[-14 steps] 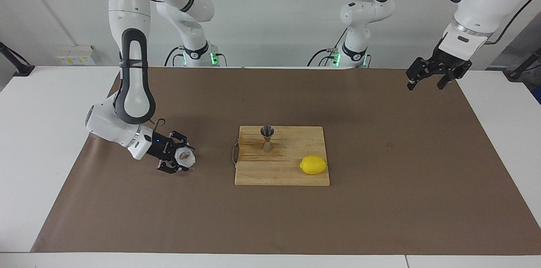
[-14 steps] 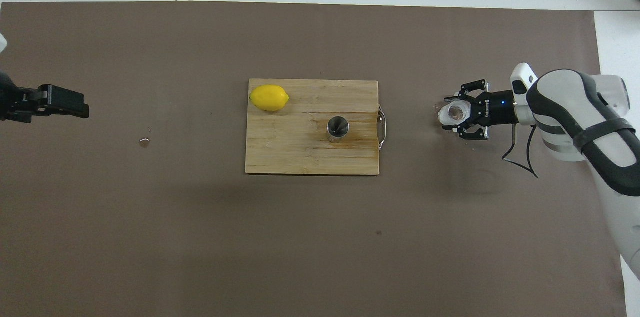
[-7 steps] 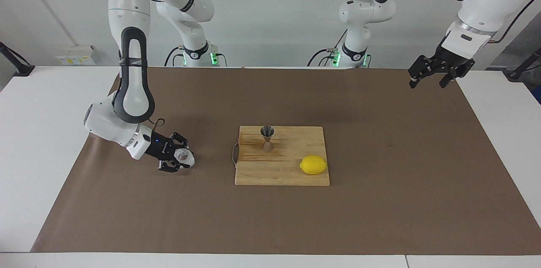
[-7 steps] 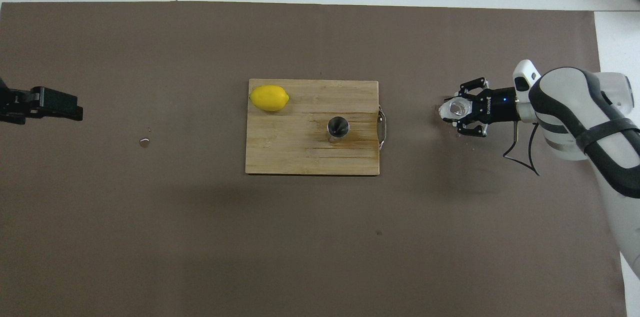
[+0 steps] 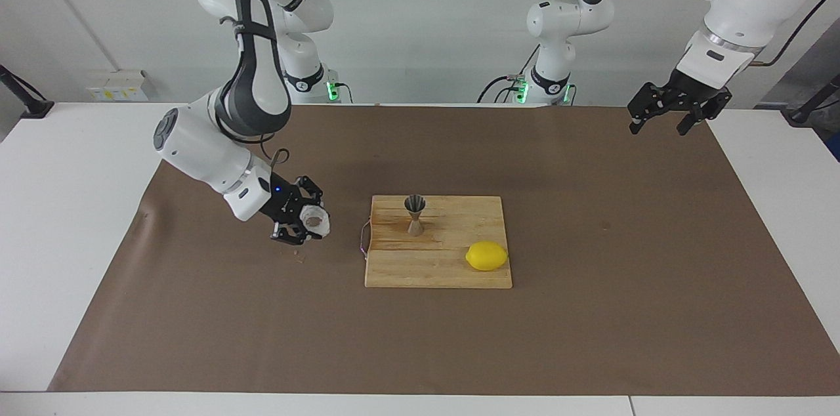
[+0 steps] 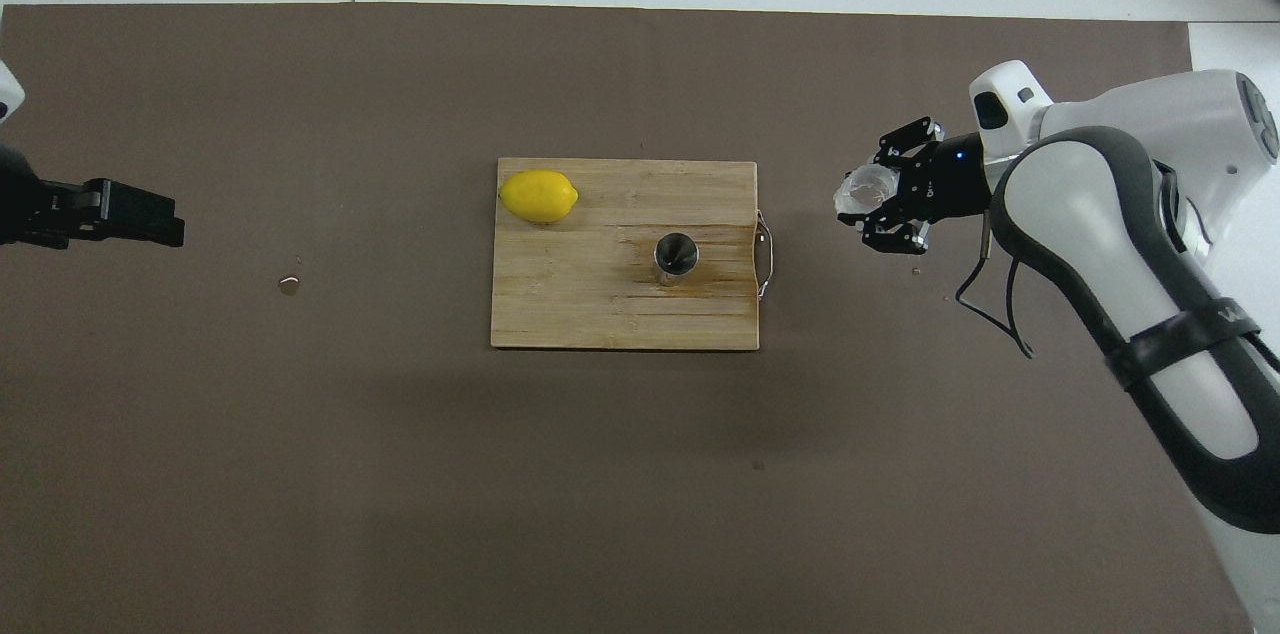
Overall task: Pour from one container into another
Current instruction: 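Lift the white cup and carry it over the metal cup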
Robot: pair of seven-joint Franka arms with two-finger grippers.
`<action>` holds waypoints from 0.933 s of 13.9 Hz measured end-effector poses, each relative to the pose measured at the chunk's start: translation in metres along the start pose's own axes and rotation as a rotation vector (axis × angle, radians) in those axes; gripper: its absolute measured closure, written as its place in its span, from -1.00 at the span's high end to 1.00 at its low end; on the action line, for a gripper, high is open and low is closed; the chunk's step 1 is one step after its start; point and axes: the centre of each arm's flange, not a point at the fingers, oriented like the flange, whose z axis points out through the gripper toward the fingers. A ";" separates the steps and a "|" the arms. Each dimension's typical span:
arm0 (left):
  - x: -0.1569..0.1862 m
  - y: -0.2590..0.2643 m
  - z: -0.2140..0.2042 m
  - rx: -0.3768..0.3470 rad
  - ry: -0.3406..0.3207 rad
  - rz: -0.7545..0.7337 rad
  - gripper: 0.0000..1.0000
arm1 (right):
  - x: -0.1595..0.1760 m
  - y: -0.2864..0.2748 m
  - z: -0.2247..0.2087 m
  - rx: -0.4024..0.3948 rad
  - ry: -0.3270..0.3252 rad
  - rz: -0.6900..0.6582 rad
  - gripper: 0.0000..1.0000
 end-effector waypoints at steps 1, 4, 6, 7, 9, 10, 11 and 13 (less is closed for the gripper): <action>0.000 0.000 0.000 0.000 -0.004 0.000 1.00 | 0.014 -0.008 0.001 0.001 -0.015 0.022 -0.02; -0.006 -0.007 0.000 0.000 -0.049 -0.012 1.00 | 0.052 -0.028 0.014 0.004 -0.080 0.051 -0.02; -0.009 -0.008 -0.004 0.001 -0.061 -0.014 1.00 | 0.077 -0.041 0.022 -0.019 -0.153 0.045 -0.02; -0.010 -0.007 -0.006 0.002 -0.062 -0.013 1.00 | 0.092 -0.048 0.025 -0.038 -0.193 0.042 -0.02; -0.013 -0.006 -0.009 0.003 -0.064 -0.011 1.00 | 0.118 -0.063 0.033 -0.076 -0.259 0.036 -0.02; -0.014 -0.005 -0.009 0.003 -0.065 -0.009 1.00 | 0.131 -0.072 0.038 -0.093 -0.286 0.030 -0.02; -0.014 -0.004 -0.009 0.004 -0.067 -0.007 1.00 | 0.141 -0.080 0.043 -0.110 -0.305 0.025 -0.02; -0.015 -0.002 -0.009 0.004 -0.072 -0.004 1.00 | 0.154 -0.090 0.051 -0.153 -0.341 0.002 -0.02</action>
